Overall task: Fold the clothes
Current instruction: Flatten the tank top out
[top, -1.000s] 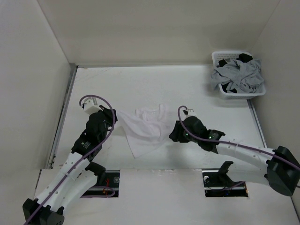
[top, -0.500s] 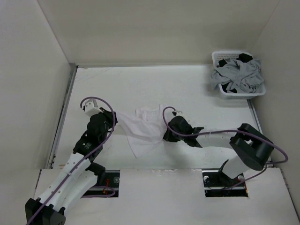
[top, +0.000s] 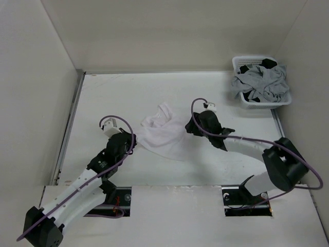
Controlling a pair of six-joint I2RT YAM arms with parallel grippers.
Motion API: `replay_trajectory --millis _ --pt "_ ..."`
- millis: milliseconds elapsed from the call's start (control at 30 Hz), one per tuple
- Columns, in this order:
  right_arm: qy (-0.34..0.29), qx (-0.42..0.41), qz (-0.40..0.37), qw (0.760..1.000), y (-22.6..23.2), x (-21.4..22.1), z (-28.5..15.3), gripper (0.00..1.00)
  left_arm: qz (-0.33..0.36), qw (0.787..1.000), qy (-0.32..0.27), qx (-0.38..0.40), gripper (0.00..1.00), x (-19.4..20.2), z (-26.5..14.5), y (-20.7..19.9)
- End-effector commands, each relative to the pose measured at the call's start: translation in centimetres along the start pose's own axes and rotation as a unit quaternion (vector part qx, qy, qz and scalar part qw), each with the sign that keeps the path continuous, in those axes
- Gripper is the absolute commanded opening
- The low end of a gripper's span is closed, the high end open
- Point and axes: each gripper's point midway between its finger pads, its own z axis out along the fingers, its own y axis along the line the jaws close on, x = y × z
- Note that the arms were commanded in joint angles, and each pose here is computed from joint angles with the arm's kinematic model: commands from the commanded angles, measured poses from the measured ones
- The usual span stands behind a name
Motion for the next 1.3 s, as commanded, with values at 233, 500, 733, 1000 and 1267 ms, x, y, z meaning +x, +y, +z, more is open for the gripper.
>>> replay_trajectory --millis 233,500,733,1000,1267 --pt "0.086 0.002 -0.024 0.996 0.6 10.7 -6.6 0.44 -0.011 0.999 -0.037 0.021 0.02 -1.4 0.5 -1.9" --pt "0.109 0.026 -0.039 0.993 0.4 13.0 -6.7 0.47 -0.009 0.999 -0.029 0.028 0.02 -1.2 0.5 -1.9" --pt "0.131 0.037 -0.049 0.990 0.2 14.3 -7.2 0.43 -0.010 0.999 -0.027 0.031 0.02 -1.0 0.6 -1.9" --pt "0.165 0.058 -0.049 0.983 -0.8 16.2 -7.6 0.35 -0.011 0.999 -0.033 0.035 0.02 -1.4 0.5 -2.2" --pt "0.160 0.045 -0.041 0.985 -0.1 16.1 -7.3 0.14 -0.010 0.999 -0.031 0.037 0.02 -1.5 0.7 -2.6"
